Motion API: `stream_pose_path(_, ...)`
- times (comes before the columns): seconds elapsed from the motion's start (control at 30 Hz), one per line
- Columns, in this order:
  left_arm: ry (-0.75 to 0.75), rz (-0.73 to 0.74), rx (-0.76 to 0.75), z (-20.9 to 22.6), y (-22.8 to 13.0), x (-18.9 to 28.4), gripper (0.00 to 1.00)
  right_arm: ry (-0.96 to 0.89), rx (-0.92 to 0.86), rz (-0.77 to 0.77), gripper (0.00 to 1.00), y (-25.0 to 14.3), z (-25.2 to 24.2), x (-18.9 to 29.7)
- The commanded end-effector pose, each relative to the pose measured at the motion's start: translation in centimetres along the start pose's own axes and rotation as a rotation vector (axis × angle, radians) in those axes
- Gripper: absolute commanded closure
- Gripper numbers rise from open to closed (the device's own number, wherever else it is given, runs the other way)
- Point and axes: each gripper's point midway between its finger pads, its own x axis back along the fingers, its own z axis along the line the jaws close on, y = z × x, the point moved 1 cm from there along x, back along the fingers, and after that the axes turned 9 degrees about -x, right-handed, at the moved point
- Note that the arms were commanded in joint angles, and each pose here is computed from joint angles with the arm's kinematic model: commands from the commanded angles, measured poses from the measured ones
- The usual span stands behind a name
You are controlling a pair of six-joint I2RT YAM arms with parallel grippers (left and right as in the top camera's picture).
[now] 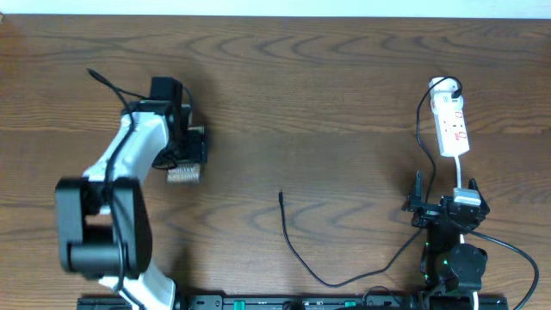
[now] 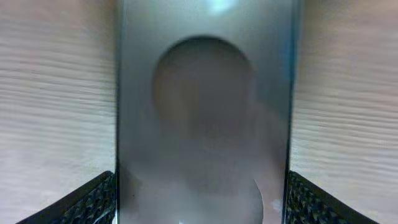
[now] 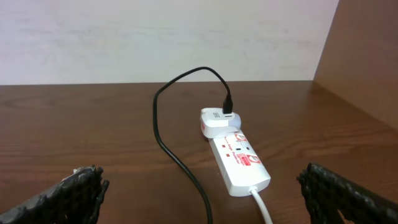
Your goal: Plug charger to phone and switch on socket
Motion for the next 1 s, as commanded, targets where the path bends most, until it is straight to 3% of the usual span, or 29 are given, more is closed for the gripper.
stream_pose_path(0.0, 0.014, 0.035, -0.001, 0.39, -0.50, -0.89, 0.93, 0.011, 0.009, 0.001, 0.01, -0.07, 0.29, 0.05)
stream_pose_path(0.97, 0.013, 0.042, 0.000, 0.36, -1.06, -1.52, 0.93, 0.011, 0.009, 0.001, 0.01, -0.07, 0.30, 0.05)
